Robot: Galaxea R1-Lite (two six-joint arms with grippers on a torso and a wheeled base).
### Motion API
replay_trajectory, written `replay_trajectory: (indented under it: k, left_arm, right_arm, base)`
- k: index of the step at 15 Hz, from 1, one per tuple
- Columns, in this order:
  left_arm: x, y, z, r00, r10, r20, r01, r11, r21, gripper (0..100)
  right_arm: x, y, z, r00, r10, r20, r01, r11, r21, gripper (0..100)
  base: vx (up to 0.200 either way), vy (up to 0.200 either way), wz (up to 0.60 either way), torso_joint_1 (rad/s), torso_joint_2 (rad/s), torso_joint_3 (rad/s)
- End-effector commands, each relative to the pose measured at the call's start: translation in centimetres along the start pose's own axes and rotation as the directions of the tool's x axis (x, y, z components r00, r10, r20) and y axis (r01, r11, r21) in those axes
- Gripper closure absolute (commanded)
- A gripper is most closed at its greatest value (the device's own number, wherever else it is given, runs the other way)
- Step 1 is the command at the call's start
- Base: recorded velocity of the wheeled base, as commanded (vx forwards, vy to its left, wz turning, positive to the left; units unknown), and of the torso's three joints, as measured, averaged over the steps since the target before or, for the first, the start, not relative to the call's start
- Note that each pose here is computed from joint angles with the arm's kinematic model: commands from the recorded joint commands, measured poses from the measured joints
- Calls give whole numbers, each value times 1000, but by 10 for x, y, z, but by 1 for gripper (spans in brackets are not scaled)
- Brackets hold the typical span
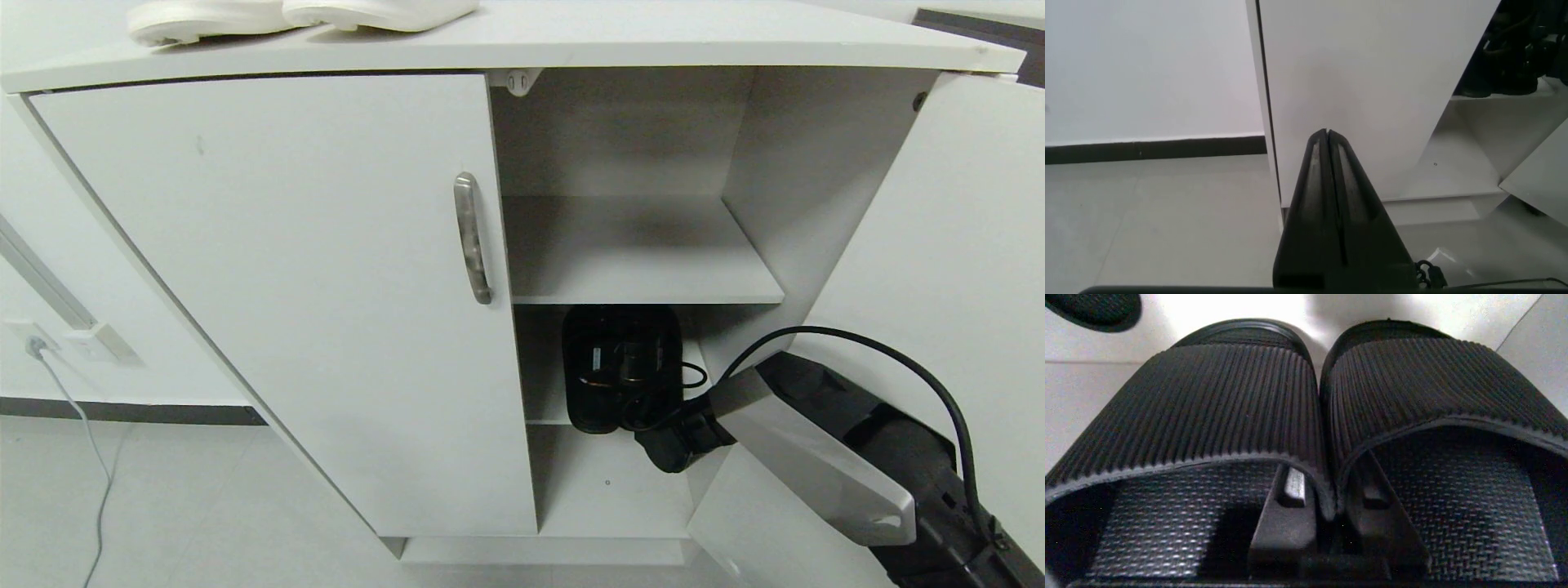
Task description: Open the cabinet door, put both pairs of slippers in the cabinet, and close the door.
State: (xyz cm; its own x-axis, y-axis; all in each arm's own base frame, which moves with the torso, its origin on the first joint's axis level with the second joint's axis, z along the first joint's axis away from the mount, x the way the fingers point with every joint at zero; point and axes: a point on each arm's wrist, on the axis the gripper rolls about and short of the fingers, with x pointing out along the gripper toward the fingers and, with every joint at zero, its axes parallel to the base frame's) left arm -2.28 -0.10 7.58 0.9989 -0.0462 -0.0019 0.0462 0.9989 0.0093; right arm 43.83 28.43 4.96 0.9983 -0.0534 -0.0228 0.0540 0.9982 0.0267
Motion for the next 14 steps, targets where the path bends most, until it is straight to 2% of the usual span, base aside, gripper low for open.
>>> replay_trajectory:
  k: [1,5,6,14]
  left_arm:
    - [0,0,0,1000,0,0,0,1000,0,100]
    - [0,0,0,1000,0,0,0,1000,0,100]
    - [0,0,0,1000,0,0,0,1000,0,100]
    - [0,0,0,1000,2,0,-2,1000,0,100]
  right_arm:
    - [1,0,-5,1000,-1,-8,1,1000,-6,100]
    - [1,-1,-8,1000,-3,-12,3,1000,-9,100]
    - [2,-1,-8,1000,-4,-11,4,1000,-8,0]
    - [-18,-5,0,1000,6,-27,-6,1000,-21,0]
  base:
    - [0,0,0,0,0,0]
    - [0,0,0,0,0,0]
    - [0,0,0,0,0,0]
    - [0,0,0,0,0,0]
